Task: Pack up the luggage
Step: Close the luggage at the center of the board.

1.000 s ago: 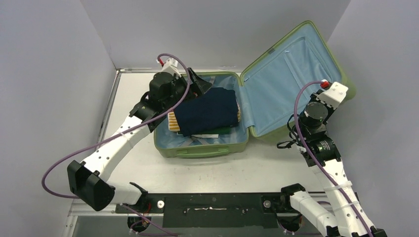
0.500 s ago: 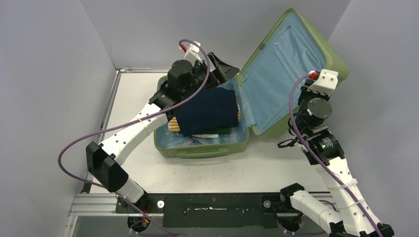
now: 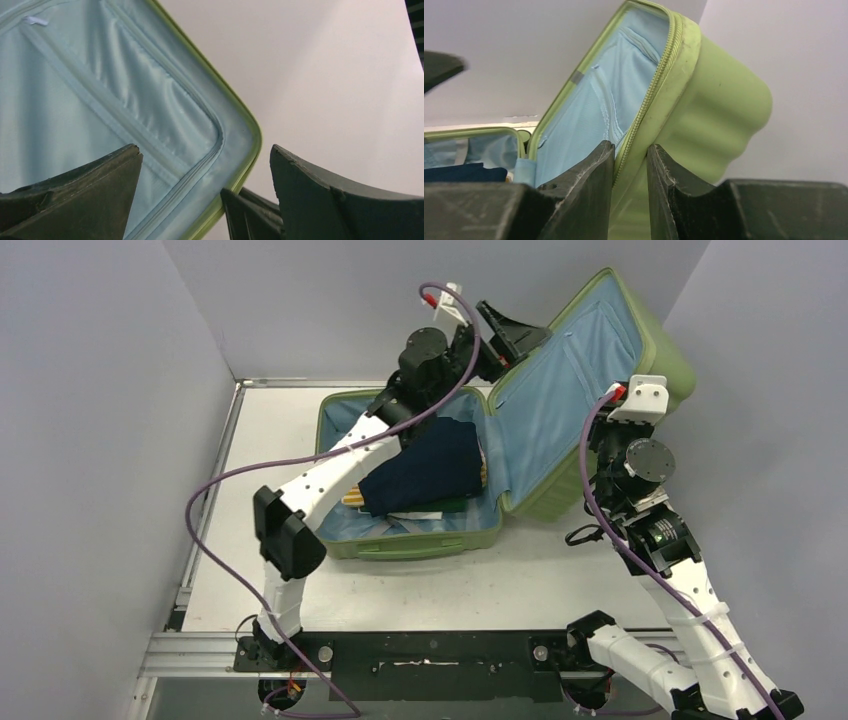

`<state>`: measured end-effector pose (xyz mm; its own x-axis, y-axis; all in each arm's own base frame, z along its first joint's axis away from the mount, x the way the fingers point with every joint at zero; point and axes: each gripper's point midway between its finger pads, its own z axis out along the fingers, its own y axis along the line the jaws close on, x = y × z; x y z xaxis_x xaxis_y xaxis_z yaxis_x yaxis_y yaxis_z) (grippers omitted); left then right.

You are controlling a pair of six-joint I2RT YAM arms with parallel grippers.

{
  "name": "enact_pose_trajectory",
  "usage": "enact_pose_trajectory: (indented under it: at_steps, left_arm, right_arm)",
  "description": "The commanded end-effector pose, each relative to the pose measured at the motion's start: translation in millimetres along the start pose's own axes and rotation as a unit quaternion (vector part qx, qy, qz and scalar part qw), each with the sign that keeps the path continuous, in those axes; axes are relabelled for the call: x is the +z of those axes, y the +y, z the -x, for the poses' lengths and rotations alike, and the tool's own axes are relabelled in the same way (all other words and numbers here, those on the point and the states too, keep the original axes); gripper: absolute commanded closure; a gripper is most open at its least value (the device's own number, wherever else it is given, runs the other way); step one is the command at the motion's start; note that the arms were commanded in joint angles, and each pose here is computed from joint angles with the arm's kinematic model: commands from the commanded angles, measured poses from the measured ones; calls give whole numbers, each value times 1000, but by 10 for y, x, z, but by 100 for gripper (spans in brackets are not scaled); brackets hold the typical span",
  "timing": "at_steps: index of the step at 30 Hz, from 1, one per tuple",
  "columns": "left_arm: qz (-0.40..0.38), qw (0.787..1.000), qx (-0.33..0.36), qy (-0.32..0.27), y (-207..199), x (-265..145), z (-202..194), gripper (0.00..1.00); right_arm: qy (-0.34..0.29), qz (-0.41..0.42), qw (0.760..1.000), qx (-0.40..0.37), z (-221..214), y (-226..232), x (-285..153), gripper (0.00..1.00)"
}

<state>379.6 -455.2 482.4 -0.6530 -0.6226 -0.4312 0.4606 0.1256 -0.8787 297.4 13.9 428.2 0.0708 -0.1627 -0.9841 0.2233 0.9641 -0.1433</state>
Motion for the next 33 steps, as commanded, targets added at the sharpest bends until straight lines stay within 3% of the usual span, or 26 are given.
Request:
enact_pose_trajectory:
  at_steps: [1,12,19,25,30,33]
  left_arm:
    - [-44,999,-23,21,-264,268,-116,3]
    - [-27,1000,-15,-3,-95,115,-52,3]
    - [-25,999,-4,26,-113,71,-116,3]
    - [-16,994,74,77,169,-306,-389,3]
    - [-128,976,162,63,274,-898,-458,3]
    - [-146,955,240,93,454,-1035,-663,3]
  right_arm:
    - [-72,100,992,29,457,324,-97,100]
    - [-34,65,997,19,138,268,-73,100]
    - [-37,85,995,25,148,337,-87,100]
    - [-33,91,995,26,159,363,-84,100]
    - [-31,95,995,24,144,378,-95,100]
    - [-30,98,994,25,142,395,-97,100]
